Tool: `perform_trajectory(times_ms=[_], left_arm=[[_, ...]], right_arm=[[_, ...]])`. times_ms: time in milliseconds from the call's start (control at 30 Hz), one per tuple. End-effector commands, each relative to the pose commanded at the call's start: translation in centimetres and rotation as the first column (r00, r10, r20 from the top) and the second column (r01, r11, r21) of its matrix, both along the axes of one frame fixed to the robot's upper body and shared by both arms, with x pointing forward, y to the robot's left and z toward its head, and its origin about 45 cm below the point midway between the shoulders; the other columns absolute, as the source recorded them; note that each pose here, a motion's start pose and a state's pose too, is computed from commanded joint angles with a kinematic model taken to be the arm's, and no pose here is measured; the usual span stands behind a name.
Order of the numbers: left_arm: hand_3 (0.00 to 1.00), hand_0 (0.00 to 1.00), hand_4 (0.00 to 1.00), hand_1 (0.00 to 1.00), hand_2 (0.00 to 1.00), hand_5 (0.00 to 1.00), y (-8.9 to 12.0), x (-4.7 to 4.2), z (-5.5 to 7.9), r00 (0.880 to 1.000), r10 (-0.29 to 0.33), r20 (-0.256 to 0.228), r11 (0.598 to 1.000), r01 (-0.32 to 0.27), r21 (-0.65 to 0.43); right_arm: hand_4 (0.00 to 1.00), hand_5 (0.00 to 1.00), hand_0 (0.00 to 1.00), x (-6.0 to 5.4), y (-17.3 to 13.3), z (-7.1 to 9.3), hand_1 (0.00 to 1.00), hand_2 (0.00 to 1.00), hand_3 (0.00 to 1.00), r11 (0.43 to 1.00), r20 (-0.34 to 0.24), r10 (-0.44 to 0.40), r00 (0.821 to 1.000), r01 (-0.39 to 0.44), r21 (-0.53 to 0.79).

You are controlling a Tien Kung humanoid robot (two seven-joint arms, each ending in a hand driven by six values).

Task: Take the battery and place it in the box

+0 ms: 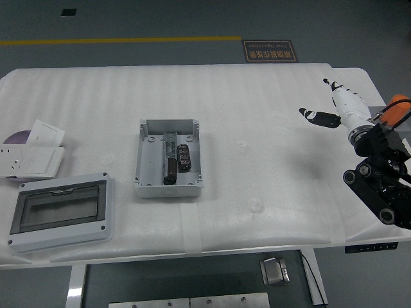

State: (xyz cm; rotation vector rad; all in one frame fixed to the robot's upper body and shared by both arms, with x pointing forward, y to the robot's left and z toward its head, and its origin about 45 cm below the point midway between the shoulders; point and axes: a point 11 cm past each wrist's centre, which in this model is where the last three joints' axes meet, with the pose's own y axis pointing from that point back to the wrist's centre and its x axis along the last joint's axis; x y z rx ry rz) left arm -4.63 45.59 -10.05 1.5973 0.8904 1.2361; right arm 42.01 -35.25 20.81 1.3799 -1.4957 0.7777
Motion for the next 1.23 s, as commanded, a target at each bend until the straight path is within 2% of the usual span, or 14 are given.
perform_trajectory(times_ms=[500,633,1033,1233], left_arm=[[0.594,0.632,0.688,0.663,0.537,0.38,-0.2,-0.11,-0.1,1.0,0.005,0.001,1.0,-0.005,-0.005],[0.596,0.631,0.69,0.664,0.539,0.38,-0.2,-0.09,-0.1,1.0,0.005,0.002,1.0,-0.005,-0.005],[0.596,0.632,0.699,0.663,0.542,0.391,-0.8,-0.81,-0.3,1.0,0.011,-0.009,1.0,-0.011,-0.014],[0.598,0.632,0.701,0.663,0.542,0.396,-0.6,-0.83,-0.2,1.0,0.009,-0.01,1.0,-0.009,-0.01]], right_arm=[[0.814,0.554,0.954,-0.6,-1.9,-0.1,0.947,0.946,0.955,0.993,0.023,-0.077,0.997,0.075,0.092],[0.795,0.547,0.949,-0.7,-1.8,-0.1,0.948,0.945,0.954,0.992,0.026,-0.076,0.997,0.073,0.103],[0.777,0.538,0.943,-1.6,-1.2,0.2,0.946,0.944,0.951,0.985,0.056,-0.065,0.996,0.055,0.163],[0.774,0.539,0.941,-1.8,-1.0,-0.2,0.946,0.944,0.95,0.983,0.036,-0.063,0.997,0.055,0.177]])
